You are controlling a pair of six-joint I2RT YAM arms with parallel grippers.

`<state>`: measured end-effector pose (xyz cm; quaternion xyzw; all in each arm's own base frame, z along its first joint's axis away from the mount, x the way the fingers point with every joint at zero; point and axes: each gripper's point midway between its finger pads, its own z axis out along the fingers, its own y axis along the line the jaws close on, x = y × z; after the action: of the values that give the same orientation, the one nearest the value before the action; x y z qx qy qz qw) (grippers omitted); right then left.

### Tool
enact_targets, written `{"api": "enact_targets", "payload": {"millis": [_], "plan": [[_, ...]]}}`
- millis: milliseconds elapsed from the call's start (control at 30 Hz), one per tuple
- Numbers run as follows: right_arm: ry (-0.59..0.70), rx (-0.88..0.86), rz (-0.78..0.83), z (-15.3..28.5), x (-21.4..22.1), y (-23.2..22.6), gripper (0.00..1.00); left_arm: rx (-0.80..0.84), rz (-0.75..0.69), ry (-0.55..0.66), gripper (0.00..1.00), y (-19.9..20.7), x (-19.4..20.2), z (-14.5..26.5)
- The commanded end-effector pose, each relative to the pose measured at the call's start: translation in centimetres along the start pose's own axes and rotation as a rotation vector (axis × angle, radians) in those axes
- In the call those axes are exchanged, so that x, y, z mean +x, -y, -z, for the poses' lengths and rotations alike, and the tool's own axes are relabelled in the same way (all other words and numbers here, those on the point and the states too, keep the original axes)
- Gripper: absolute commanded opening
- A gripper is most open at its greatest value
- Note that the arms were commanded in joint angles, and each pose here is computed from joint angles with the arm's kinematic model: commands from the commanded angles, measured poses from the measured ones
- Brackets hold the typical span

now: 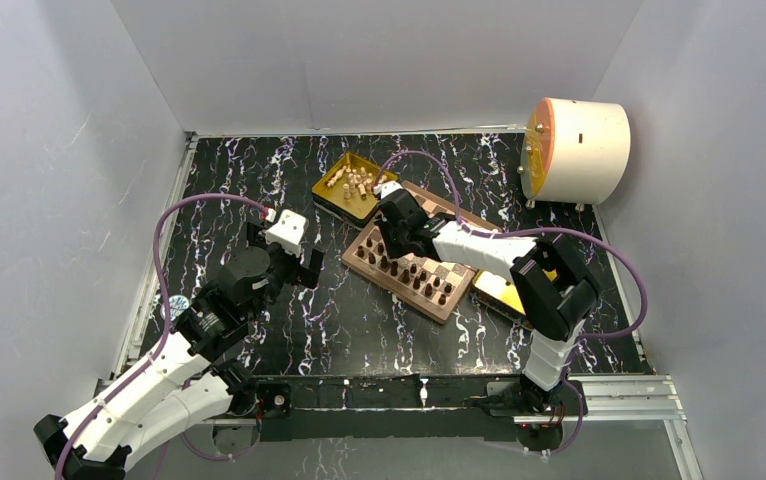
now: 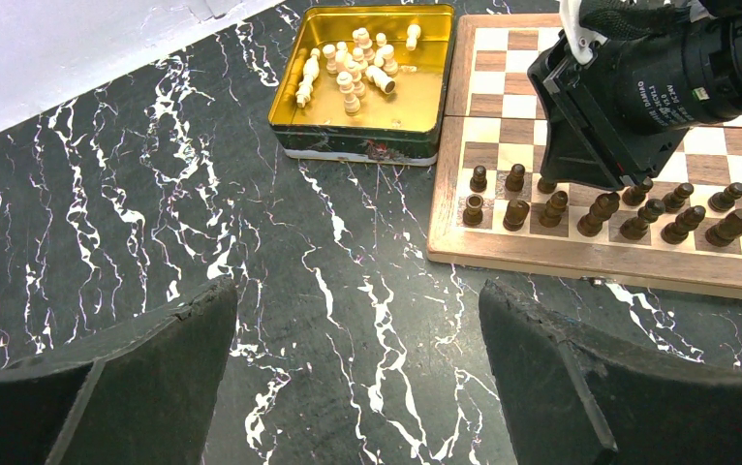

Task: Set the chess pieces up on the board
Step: Place the chess piece on the chessboard.

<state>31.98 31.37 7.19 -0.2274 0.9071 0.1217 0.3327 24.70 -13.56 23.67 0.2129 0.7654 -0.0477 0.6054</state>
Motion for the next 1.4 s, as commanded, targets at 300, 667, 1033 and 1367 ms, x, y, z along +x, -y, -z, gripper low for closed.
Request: {"api": "enact_targets", "payload": {"millis": [300, 667, 1033, 1367], "plan": [[0.018, -0.019, -0.017, -0.2, -1.3, -0.9, 0.25, -0.015, 0.008, 0.018, 0.92, -0.3, -0.4, -0.1], [-0.016, -0.004, -0.016, -0.1, -0.9, -0.7, 0.23, -0.013, 0.004, 0.011, 0.92, -0.2, -0.2, -0.2], [-0.031, 0.020, -0.005, 0.0, -0.7, -0.7, 0.22, -0.014, 0.005, 0.013, 0.93, -0.2, -0.3, -0.2], [-0.050, 0.057, -0.005, 0.1, -0.3, -0.3, 0.21, -0.008, 0.004, 0.011, 0.92, -0.1, -0.2, -0.2]]}}
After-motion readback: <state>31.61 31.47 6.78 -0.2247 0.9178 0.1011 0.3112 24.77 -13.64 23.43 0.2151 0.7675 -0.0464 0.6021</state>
